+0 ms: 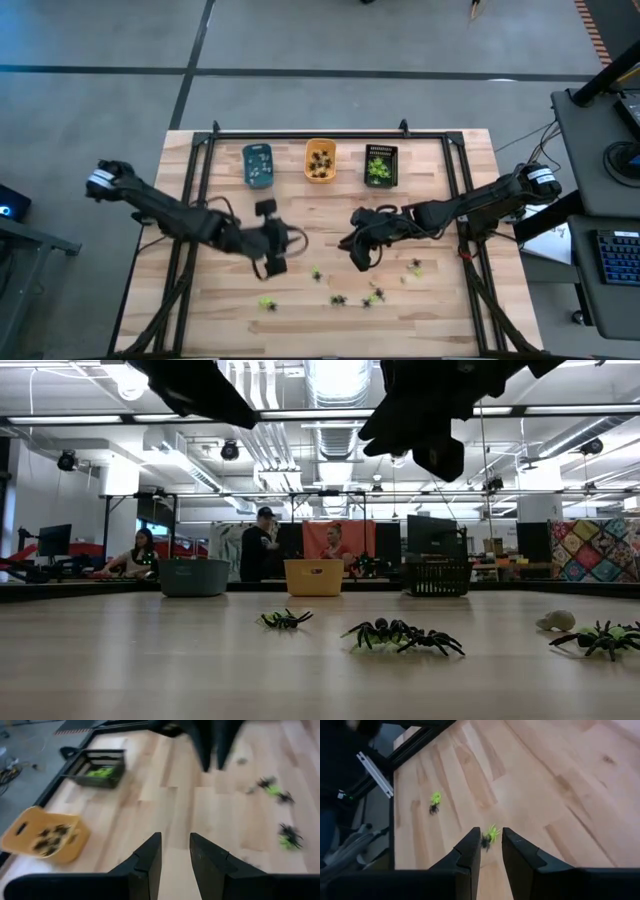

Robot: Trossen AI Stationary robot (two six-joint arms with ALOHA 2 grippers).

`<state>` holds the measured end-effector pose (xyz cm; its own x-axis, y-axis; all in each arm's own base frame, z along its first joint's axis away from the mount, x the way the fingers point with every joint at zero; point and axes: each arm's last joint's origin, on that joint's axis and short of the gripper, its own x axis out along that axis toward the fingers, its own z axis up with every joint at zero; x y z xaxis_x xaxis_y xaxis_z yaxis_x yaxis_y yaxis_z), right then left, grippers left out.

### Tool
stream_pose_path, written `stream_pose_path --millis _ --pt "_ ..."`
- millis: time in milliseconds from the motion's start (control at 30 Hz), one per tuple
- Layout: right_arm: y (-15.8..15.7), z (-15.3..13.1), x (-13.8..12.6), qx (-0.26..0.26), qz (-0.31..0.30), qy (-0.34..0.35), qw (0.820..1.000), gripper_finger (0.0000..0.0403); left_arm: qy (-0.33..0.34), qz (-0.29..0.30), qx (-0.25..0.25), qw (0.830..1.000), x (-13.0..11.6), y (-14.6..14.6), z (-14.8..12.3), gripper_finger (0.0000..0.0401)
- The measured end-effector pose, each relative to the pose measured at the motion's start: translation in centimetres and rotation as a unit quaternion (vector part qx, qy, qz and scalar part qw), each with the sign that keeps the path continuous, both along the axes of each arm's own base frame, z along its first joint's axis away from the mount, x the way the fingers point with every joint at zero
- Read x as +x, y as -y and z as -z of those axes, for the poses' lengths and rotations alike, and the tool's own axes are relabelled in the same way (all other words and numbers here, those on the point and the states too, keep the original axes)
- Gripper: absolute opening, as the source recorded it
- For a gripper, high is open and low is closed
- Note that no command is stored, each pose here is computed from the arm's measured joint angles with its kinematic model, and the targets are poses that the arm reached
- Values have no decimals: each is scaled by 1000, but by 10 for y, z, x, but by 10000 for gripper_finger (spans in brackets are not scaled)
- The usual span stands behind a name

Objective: Sort Halloween decoration
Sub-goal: Put the black spider toy into the orange bin

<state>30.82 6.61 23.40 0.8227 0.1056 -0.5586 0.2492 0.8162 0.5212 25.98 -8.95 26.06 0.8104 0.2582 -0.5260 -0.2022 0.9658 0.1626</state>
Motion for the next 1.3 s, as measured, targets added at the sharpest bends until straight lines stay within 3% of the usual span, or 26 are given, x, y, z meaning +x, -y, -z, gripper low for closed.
stream_pose_path --millis 200,533,933,1300 --pt "-9 7 2 18 3 -18 1000 70 -38 36 20 998 12 29 33 83" --pt "-28 24 23 28 -5 -51 998 70 -73 48 35 996 35 50 86 83" --pt "-46 59 51 38 17 -134 990 70 -84 80 -21 993 41 68 111 83" --pt "-55 79 73 29 17 -150 988 70 -88 94 -24 991 47 76 135 83"
